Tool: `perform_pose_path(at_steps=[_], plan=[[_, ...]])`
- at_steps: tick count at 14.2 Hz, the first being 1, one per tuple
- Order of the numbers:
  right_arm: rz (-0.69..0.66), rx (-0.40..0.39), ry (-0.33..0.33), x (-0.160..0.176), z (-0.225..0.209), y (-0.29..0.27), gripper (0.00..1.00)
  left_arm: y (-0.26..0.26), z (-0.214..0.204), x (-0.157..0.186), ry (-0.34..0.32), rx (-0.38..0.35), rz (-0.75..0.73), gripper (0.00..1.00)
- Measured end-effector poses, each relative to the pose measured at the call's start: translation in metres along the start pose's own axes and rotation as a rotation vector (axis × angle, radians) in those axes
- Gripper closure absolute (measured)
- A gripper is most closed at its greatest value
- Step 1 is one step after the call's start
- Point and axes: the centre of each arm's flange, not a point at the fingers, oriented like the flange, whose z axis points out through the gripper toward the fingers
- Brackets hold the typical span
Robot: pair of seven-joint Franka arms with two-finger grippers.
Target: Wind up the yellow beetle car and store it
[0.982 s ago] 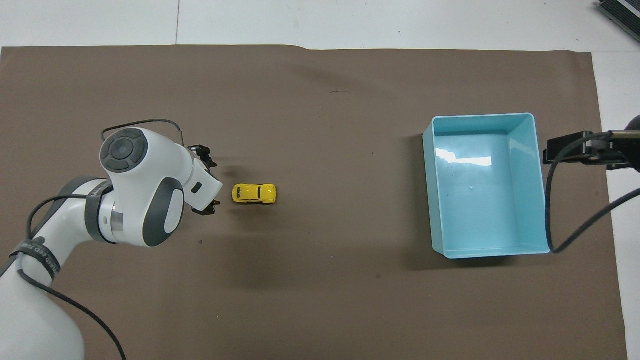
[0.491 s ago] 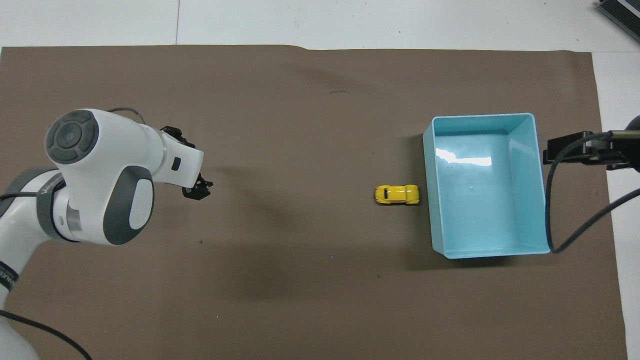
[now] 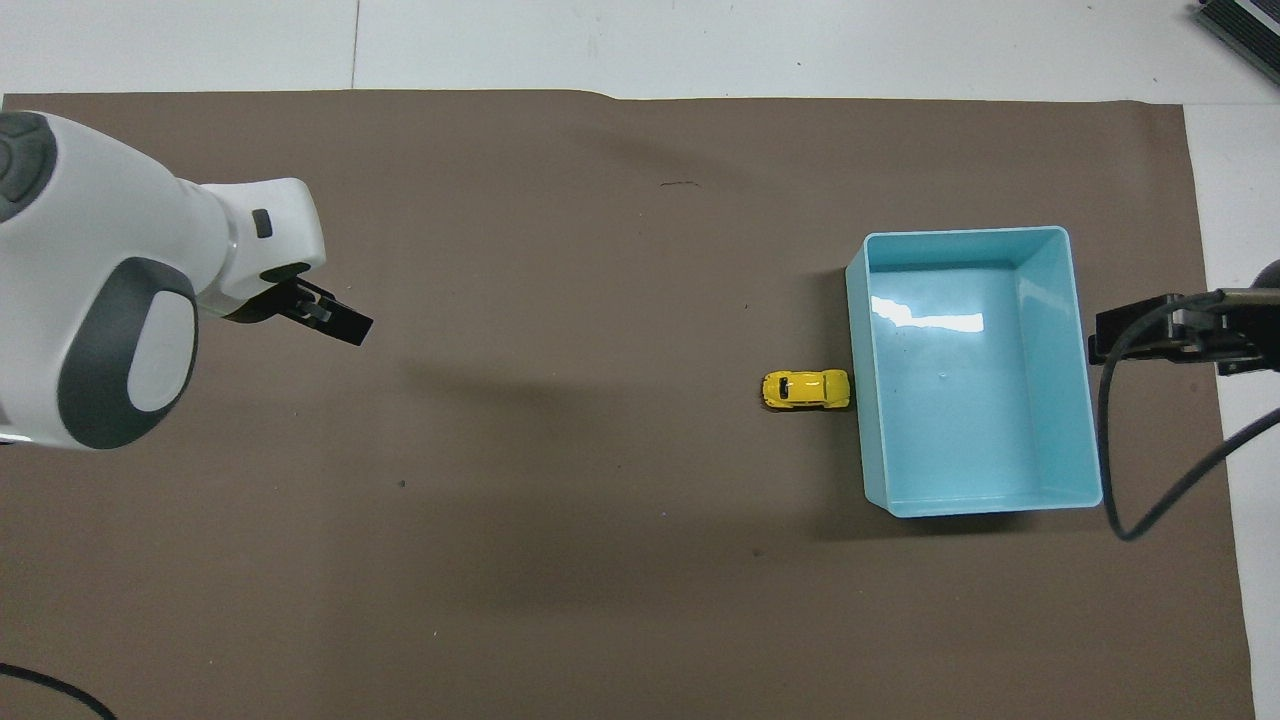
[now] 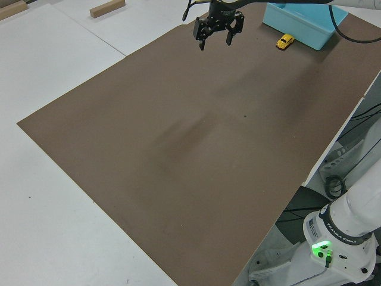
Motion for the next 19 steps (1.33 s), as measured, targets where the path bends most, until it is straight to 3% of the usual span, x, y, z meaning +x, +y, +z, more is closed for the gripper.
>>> perform_pose_path(at_steps=[3, 8, 15, 19], plan=[[-0.106, -0.004, -0.021, -0.007, -0.001, -0.01, 0.0, -0.044, -0.03, -0.019, -0.002, 0.005, -0.14, 0.0], [-0.572, 0.001, -0.02, -0.009, -0.004, -0.009, 0.0, -0.048, -0.075, -0.032, -0.032, -0.011, -0.287, 0.0], [-1.234, -0.024, 0.048, 0.0, -0.008, -0.009, 0.0, -0.045, -0.076, -0.035, -0.063, -0.006, -0.298, 0.0], [-1.399, -0.025, 0.048, 0.004, 0.011, -0.033, 0.0, -0.048, -0.077, -0.036, -0.062, -0.004, -0.307, 0.0]])
